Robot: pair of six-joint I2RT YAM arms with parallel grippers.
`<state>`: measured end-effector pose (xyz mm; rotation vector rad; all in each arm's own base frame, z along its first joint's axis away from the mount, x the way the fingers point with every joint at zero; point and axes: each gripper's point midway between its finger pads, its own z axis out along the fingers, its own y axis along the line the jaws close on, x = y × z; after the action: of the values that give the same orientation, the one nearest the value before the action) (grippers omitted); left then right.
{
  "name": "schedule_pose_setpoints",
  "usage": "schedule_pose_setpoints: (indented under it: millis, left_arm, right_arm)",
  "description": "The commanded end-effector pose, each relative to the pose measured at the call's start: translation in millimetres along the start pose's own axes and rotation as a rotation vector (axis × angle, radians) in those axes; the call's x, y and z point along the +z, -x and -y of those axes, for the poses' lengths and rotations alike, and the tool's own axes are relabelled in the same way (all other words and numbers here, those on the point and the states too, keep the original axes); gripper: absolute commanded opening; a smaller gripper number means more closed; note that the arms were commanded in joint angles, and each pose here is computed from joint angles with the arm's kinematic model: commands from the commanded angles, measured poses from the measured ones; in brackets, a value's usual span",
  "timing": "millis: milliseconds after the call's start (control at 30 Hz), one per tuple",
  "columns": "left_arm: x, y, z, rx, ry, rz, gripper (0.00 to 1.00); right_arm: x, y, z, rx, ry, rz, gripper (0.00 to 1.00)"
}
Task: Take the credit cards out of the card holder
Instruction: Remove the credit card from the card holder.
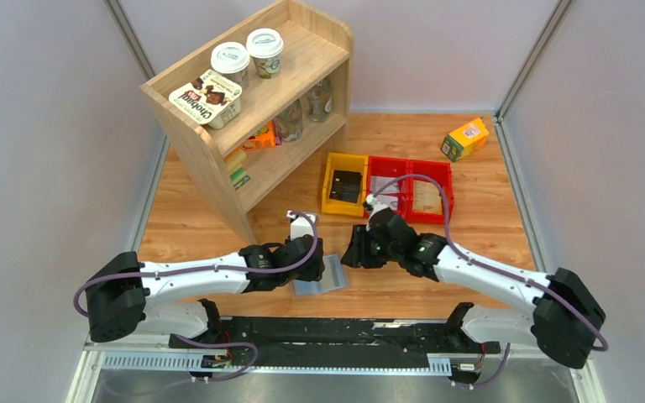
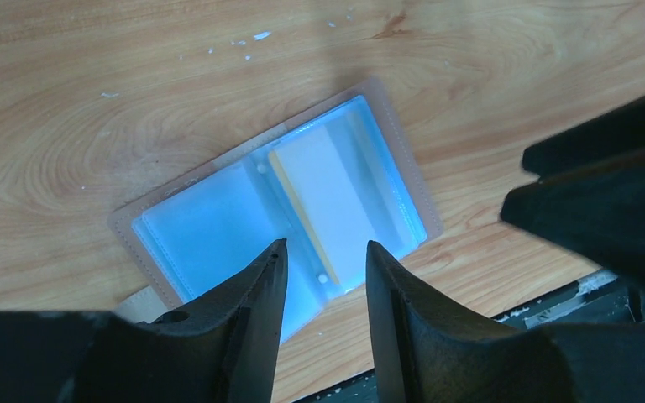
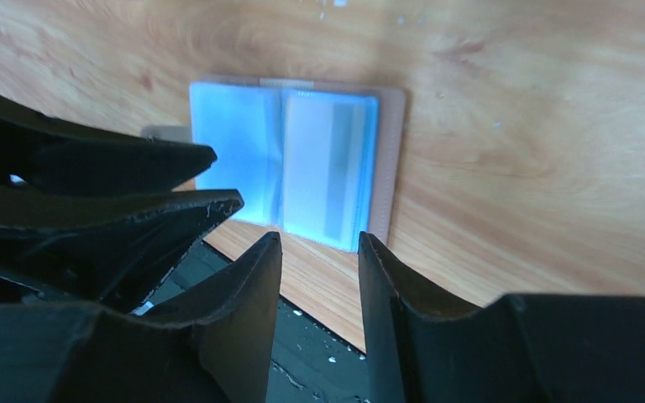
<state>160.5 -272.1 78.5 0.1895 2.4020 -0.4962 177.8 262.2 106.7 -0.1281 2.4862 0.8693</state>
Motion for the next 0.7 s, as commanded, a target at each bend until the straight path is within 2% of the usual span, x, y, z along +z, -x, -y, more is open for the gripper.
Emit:
schedule_pose_setpoints:
  millis: [0, 333, 500, 667]
  left_arm:
    - [4, -7, -12, -0.075, 0.025, -0.022, 0.47]
    - [3, -35, -58, -0.125, 0.162, -0.066, 0.45]
    - [6, -44, -66, -0.141, 0.193, -0.089, 0.43]
    - [10, -50, -66, -0.139, 0.202, -0.115, 0.36]
  right_arm:
    - [25, -10, -20, 0.015, 0.027, 0.002, 0.41]
    - [53, -35, -16, -0.014, -0.003, -0.084, 0.4]
    - [60, -40, -14, -0.019, -0.009, -0.107, 0.4]
    - [67, -47, -7, -0.029, -0.038, -0.134, 0.4]
